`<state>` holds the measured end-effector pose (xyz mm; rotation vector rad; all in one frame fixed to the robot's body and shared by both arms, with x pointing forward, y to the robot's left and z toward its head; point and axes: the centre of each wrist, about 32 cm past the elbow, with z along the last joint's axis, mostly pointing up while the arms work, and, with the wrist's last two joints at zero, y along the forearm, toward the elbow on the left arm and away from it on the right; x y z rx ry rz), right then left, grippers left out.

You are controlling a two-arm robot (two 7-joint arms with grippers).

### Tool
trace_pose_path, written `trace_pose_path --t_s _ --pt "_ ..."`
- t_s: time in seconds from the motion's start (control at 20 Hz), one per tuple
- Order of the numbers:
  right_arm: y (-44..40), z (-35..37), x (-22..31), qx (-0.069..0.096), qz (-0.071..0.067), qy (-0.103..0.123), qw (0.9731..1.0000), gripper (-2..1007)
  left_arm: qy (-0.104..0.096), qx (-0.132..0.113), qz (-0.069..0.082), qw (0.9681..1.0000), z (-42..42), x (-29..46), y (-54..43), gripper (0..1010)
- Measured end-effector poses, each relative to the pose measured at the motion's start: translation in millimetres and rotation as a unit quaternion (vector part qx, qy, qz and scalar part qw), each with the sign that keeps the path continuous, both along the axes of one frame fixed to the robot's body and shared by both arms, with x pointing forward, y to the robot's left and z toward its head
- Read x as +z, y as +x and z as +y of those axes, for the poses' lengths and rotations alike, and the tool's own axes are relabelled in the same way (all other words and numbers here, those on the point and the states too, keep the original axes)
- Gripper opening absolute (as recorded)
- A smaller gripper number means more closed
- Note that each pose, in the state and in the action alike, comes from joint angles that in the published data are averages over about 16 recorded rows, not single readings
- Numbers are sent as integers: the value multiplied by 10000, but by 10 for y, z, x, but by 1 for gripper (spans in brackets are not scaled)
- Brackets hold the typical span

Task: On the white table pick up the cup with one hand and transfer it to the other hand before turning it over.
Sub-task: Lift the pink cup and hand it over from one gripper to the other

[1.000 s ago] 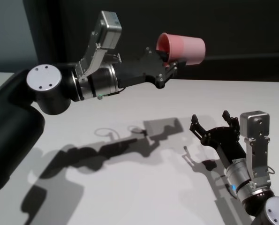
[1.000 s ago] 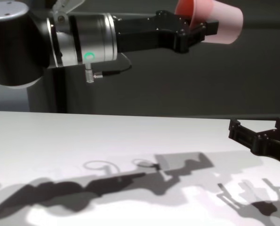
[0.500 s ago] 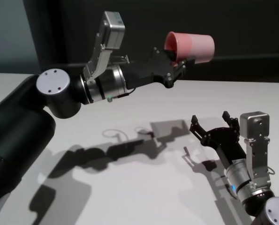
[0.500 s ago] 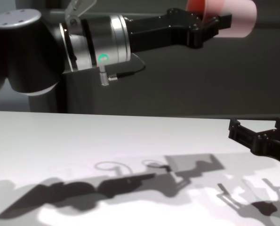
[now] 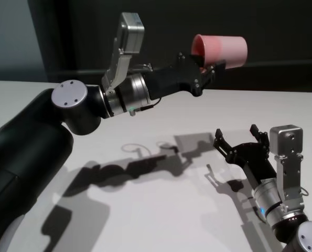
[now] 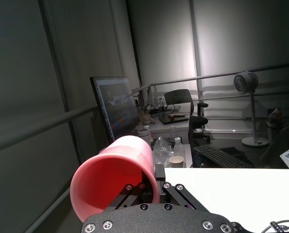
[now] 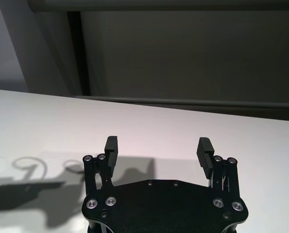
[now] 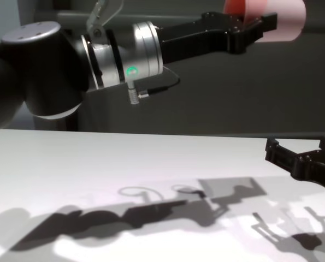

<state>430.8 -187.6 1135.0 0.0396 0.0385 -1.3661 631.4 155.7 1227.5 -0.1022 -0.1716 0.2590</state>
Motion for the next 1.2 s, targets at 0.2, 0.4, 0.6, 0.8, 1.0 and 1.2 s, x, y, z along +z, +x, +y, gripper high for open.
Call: trace_pose_path --t_s 0.2,0.4,0.6,0.8,1.0,1.2 --pt "0 0 0 0 0 0 10000 1000 -77 5 90 9999 -14 -31 4 48" --pt "0 0 0 0 0 0 10000 1000 -123 14 158 9998 -16 -52 6 48" --pt "0 0 0 0 0 0 10000 1001 -136 14 197 9997 -13 -62 4 48" --pt "0 0 0 0 0 0 10000 1001 -132 15 201 9997 -11 -62 3 48" --pt "0 0 0 0 0 0 10000 1001 -126 14 194 9997 -11 -58 3 48" --pt "0 0 0 0 0 0 10000 1001 -120 14 187 9998 -11 -55 2 48"
